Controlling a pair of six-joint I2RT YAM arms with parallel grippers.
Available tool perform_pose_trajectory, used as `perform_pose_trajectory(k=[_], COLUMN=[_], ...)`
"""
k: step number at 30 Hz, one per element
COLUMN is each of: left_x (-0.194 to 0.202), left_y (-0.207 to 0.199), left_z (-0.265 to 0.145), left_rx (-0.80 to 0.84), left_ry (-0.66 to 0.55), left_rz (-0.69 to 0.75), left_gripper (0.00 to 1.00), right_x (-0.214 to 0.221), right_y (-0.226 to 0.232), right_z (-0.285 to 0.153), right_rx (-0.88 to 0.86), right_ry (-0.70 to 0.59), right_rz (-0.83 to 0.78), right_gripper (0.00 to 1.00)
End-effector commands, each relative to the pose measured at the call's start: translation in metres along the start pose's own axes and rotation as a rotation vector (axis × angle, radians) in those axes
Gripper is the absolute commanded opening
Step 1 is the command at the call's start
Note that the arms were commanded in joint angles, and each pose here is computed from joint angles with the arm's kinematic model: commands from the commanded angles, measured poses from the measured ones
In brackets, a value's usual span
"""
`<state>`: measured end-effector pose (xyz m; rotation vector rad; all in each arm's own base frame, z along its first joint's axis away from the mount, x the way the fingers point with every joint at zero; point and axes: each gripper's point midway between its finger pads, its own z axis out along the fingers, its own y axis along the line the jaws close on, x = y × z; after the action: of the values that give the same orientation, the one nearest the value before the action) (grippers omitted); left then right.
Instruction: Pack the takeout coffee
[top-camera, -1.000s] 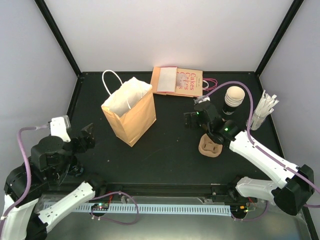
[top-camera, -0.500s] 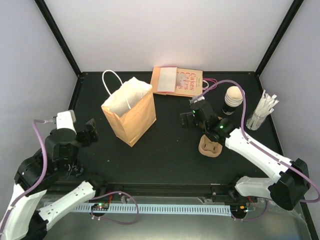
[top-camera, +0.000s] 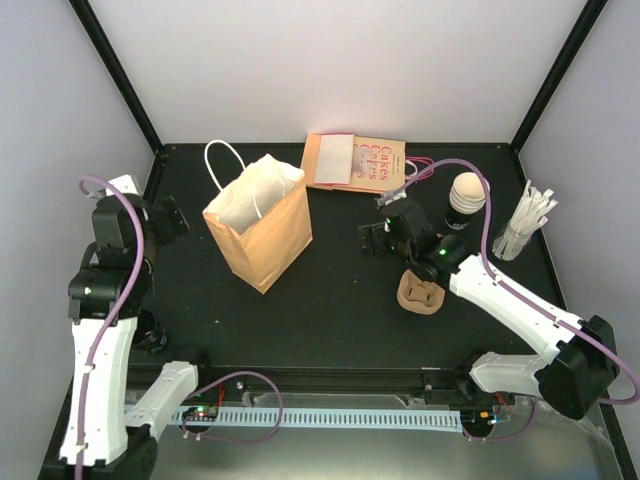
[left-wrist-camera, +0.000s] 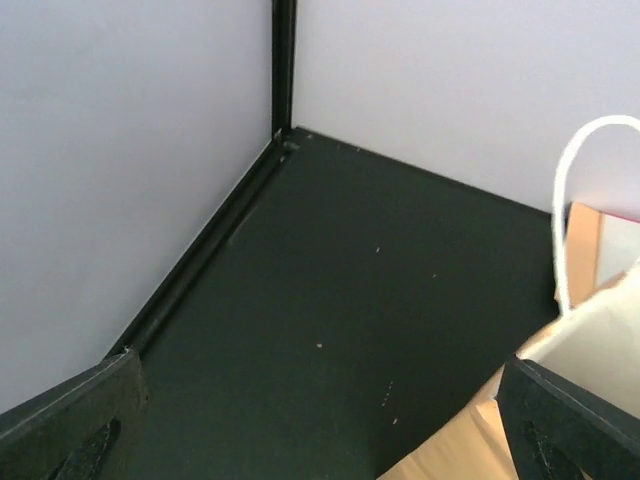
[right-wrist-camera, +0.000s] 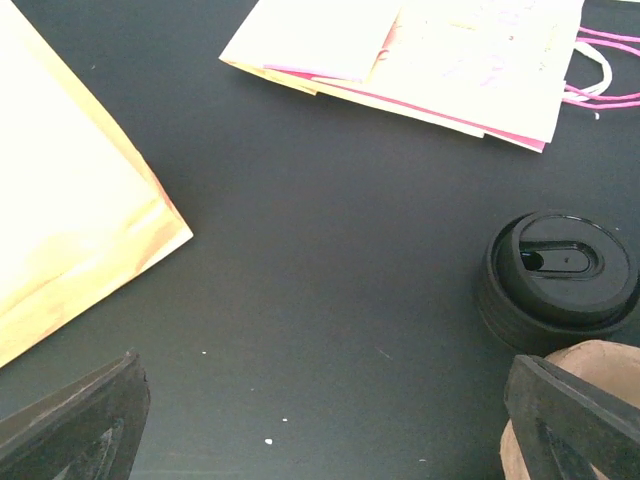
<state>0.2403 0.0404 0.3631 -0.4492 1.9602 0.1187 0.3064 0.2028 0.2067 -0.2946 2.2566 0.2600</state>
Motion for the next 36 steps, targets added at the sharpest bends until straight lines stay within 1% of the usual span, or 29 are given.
perform_pose_trajectory(k=[1, 5, 7, 9, 12, 15, 16, 17, 20, 22, 24, 28, 34, 36], left_x=[0.002, 0.024, 0.035, 0.054, 0.089, 0.124, 0.134, 0.145, 0.177, 0.190, 0.196, 0.200, 0.217, 0.217], left_y=[0.003, 0.021, 0.022, 0.026, 0.049, 0.077, 0.081, 0.082, 0.076, 0.078, 0.086, 0.104, 0.131, 0.133], left_z=[0.015, 0.034, 0.041, 0.048, 0.052, 0.051, 0.050, 0.052, 0.060, 0.059, 0.059, 0.056, 0.047, 0.047], left_rx=[0.034, -0.021, -0.024, -0.054, -0.220, -0.421, -0.457, -0.477, -0.463, -0.491, -0.540, -0.587, -0.653, -0.648], left_ry=[0.043, 0.089, 0.116, 0.170, 0.280, 0.402, 0.444, 0.493, 0.667, 0.747, 0.763, 0.706, 0.686, 0.679], left_rz=[-0.151, -0.239, -0.259, -0.283, -0.354, -0.344, -0.345, -0.348, -0.356, -0.358, -0.392, -0.492, -0.617, -0.630], left_gripper=[0.97, 0.95, 0.97, 0.98, 0.99, 0.99, 0.99, 0.99, 0.99, 0.97, 0.95, 0.92, 0.75, 0.74], right_x=[-0.012, -0.011, -0.010, -0.009, -0.008, -0.010, -0.010, -0.010, -0.010, -0.011, -0.011, -0.009, -0.009, -0.009], right_y=[0.003, 0.005, 0.007, 0.009, 0.011, 0.010, 0.011, 0.011, 0.013, 0.014, 0.016, 0.018, 0.017, 0.017], right_z=[-0.007, -0.008, -0.007, -0.006, -0.006, -0.006, -0.006, -0.006, -0.006, -0.006, -0.005, -0.005, -0.004, -0.004], right_rx=[-0.033, -0.048, -0.060, -0.070, -0.077, -0.076, -0.077, -0.080, -0.088, -0.095, -0.104, -0.112, -0.109, -0.111], right_ry=[-0.047, -0.044, -0.038, -0.032, -0.028, -0.033, -0.034, -0.035, -0.032, -0.030, -0.026, -0.018, -0.019, -0.021], right_rz=[0.013, 0.017, 0.018, 0.017, 0.019, 0.023, 0.024, 0.024, 0.025, 0.025, 0.025, 0.023, 0.024, 0.026], right_gripper=[1.00, 1.00, 1.00, 1.00, 1.00, 1.00, 1.00, 1.00, 1.00, 1.00, 1.00, 1.00, 1.00, 1.00])
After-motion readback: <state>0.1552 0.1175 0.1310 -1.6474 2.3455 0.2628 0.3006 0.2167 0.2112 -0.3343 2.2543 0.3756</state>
